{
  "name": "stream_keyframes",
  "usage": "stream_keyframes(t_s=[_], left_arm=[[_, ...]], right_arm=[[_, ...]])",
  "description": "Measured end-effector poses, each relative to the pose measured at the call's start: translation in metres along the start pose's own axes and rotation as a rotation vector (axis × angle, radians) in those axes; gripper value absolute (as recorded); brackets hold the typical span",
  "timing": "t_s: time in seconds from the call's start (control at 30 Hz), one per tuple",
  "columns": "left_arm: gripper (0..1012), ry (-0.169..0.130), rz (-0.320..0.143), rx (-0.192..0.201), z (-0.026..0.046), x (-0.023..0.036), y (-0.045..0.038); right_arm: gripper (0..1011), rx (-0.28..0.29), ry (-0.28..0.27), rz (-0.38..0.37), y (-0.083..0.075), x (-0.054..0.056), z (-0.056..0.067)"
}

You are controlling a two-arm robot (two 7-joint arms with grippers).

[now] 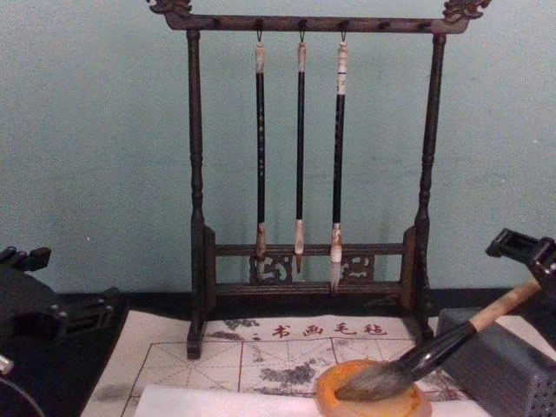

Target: Pick up the brush from the inkstone, write on the paper, then place the brush back to its original position.

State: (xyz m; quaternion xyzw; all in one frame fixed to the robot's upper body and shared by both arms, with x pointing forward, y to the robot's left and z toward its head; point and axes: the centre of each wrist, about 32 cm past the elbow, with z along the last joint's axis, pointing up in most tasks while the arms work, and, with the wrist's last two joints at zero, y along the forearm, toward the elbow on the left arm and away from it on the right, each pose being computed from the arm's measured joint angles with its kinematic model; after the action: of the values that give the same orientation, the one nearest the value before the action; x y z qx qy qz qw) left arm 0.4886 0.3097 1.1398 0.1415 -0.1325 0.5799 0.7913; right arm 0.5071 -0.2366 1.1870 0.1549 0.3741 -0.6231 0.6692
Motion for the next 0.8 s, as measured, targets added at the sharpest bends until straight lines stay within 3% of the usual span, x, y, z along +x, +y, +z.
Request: stream_keyframes(t_s=[0.23, 0.5, 0.7, 0.8], left_arm=[[1001, 0.000, 0.000, 0.000, 0.0000, 0.0000, 0.0000], [1001, 0.000, 0.000, 0.000, 0.0000, 0.0000, 0.0000], [1001, 0.000, 0.000, 0.000, 0.0000, 0.0000, 0.0000], [1001, 0.000, 0.000, 0.000, 0.0000, 0.0000, 0.0000]], right_arm=[[1002, -0.024, -0.016, 0.016, -0.015, 0.010, 0.000], [1002, -0.043, -0.076, 0.089, -0.038, 0.029, -0.003], [1002, -0.028, -0.168, 0.160, -0.053, 0.041, -0.005], [1002, -0.009, -0.243, 0.212, -0.060, 0.048, -0.007]])
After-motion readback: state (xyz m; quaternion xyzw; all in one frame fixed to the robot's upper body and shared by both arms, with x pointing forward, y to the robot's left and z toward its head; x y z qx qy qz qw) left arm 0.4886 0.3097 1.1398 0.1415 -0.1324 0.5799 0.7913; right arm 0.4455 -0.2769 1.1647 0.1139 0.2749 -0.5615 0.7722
